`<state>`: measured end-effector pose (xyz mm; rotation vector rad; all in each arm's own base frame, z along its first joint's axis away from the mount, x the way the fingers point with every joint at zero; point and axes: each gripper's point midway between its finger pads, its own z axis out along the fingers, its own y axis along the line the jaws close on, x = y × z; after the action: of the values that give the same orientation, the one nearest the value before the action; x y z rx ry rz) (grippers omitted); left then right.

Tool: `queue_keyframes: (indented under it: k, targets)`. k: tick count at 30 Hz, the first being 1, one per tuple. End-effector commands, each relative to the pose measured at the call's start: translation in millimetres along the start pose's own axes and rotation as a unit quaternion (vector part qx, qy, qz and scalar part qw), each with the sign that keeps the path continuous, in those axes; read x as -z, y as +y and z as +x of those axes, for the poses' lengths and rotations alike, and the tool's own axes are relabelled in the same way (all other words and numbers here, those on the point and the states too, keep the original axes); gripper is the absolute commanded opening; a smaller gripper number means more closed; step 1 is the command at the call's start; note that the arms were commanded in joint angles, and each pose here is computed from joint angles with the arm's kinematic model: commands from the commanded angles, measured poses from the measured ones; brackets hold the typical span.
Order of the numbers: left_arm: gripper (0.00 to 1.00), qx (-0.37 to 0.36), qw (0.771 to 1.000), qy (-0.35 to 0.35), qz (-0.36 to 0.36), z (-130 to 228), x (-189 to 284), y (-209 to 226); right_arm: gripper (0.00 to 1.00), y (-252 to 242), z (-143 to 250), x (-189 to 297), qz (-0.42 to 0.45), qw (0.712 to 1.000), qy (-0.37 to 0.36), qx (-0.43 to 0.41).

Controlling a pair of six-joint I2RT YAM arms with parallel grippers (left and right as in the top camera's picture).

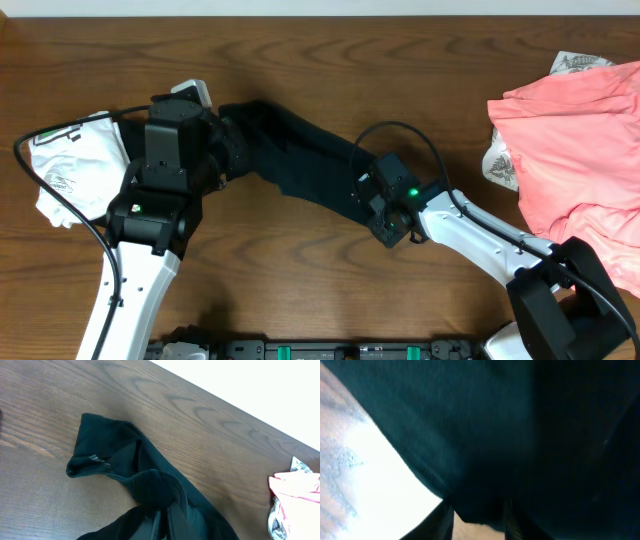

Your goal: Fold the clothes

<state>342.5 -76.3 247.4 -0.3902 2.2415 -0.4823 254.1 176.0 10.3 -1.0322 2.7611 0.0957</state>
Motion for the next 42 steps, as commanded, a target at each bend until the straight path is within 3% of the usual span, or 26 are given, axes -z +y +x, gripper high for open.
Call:
queue_keyframes:
  k: [1,4,6,14,19,24,36,42]
  targets:
    - [0.06,-0.003,1.000,-0.019,0.003,-12,7,-4,0.27,-3,-1,-2,0.014,1.000,-0.002,-0.006]
    - [0.06,-0.003,1.000,-0.019,0.003,-12,7,-4,0.18,-3,-1,-2,0.014,1.000,-0.002,-0.006]
    - [0.06,-0.003,1.000,-0.019,0.003,-12,7,-4,0.01,-3,-1,-2,0.014,1.000,-0.002,-0.006]
    - [0.06,-0.012,1.000,-0.021,0.003,-13,8,-4,0.01,-28,-18,19,0.075,0.995,-0.034,-0.061]
    - [0.06,-0.016,0.999,-0.047,0.011,-30,21,-13,0.01,-82,-51,100,0.171,0.973,-0.114,-0.106]
    - [0.06,-0.018,0.997,-0.074,0.030,-51,40,-29,0.01,-115,-72,178,0.202,0.952,-0.195,-0.121]
    - [0.06,-0.030,0.993,-0.104,0.046,-66,65,-41,0.01,-142,-65,253,0.242,0.923,-0.265,-0.137]
    - [0.06,-0.033,0.990,-0.126,0.058,-70,86,-44,0.01,-144,-59,276,0.263,0.920,-0.272,-0.103]
